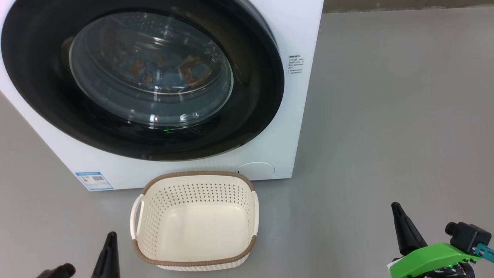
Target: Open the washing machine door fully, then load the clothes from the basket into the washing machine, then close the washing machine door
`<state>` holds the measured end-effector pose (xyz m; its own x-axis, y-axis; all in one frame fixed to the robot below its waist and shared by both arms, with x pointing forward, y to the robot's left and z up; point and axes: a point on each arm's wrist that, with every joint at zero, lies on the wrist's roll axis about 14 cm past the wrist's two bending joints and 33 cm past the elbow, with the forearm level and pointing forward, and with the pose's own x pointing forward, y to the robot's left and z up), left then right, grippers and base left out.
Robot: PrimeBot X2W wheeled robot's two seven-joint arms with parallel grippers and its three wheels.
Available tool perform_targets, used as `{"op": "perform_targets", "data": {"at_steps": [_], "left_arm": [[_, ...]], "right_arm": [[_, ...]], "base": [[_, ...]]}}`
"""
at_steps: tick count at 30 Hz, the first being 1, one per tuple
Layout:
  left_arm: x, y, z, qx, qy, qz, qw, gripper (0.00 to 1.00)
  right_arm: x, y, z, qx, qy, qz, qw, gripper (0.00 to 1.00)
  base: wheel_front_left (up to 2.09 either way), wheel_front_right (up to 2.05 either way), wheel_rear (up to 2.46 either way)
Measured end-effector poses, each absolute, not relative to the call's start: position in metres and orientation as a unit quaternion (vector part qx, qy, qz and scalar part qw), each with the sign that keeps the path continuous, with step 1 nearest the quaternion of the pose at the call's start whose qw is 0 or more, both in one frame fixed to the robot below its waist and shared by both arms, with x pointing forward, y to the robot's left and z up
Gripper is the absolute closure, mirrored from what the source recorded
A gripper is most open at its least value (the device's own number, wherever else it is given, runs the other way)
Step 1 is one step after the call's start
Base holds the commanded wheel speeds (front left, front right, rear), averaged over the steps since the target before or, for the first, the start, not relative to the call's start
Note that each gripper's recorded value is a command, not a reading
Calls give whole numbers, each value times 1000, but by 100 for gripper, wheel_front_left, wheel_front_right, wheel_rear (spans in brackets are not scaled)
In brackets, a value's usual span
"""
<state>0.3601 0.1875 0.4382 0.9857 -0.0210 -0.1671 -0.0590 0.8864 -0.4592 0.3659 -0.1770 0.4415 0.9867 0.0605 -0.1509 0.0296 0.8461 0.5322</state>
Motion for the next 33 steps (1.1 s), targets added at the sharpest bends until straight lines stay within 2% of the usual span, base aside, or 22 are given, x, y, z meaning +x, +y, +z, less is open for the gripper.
{"op": "perform_targets", "data": {"at_steps": [33], "left_arm": [[362, 192, 443, -407, 83, 43, 909, 100]], "right_arm": [[368, -189, 448, 434, 76, -34, 897, 100]], "base": [[0, 0, 0]]}}
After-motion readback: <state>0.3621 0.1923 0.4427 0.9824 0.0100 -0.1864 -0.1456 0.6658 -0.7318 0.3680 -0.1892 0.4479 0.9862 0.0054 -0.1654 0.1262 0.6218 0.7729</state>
